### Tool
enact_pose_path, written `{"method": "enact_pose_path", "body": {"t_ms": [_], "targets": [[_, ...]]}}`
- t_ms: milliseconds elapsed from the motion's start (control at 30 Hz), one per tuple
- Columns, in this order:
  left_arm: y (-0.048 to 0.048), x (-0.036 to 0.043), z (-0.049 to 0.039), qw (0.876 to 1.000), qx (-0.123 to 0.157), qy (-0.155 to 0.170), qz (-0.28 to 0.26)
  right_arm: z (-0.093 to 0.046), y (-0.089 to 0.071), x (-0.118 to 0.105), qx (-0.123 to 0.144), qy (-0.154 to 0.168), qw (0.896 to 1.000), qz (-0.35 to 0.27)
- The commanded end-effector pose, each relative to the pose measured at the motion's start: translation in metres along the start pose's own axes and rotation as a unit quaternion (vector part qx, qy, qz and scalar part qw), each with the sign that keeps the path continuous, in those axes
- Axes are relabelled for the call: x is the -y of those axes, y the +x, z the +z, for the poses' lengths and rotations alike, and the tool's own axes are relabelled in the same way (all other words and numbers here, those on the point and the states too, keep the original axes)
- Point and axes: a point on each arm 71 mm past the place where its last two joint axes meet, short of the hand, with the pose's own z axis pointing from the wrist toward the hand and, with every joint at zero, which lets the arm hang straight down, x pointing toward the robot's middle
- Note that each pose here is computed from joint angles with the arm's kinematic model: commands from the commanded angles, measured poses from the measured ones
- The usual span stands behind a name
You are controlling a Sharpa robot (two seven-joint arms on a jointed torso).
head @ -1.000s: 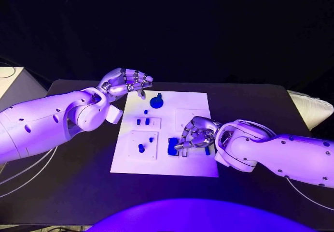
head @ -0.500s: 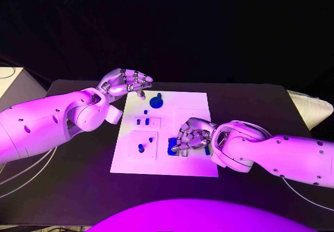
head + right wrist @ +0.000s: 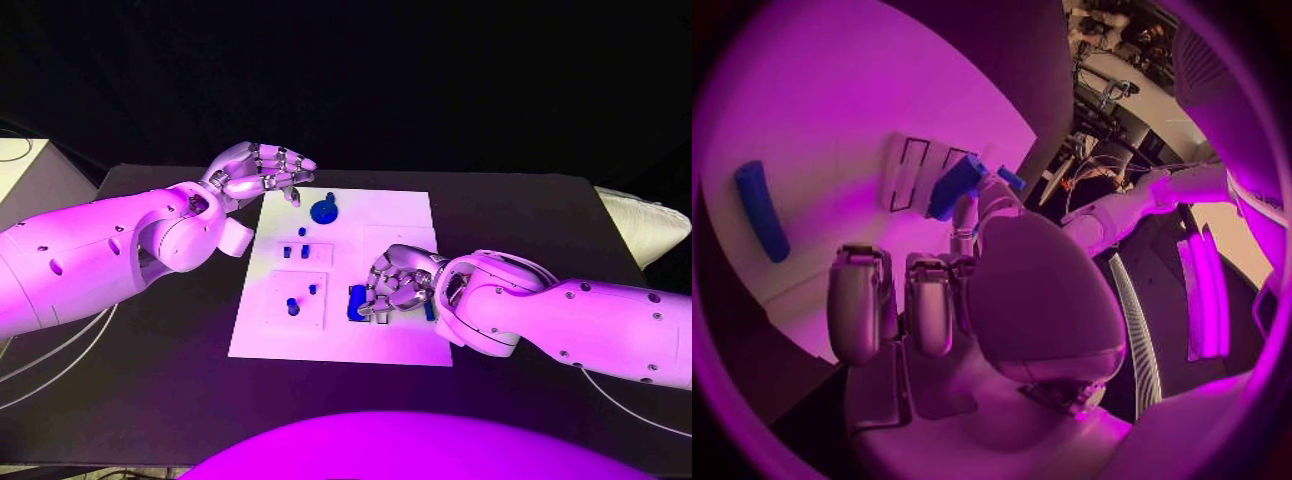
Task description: Assemble the parts on the task board
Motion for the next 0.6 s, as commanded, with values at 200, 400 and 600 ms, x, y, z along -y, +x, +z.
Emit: {"method": "enact_pose_path", "body": {"t_ms": [200,400,600], "targets": [[0.0014,0.0008,-0.0002,1.000,-0.006,0.001,-0.003,0.0008,0.0005,0.0061,0.007,0.020,1.000,-0.008],[0.0011,0.0004,-0.0006,1.000,-0.007,-0.001,-0.004,-0.0009,0.0036,0.0077,-0.011,0.022,1.000,0.006],[0.0007,0.0001,-0.0012,1.000,-0.008,-0.003,-0.004,-0.0031,0.0073,0.0083,-0.033,0.019,0.999,0.014]]}}
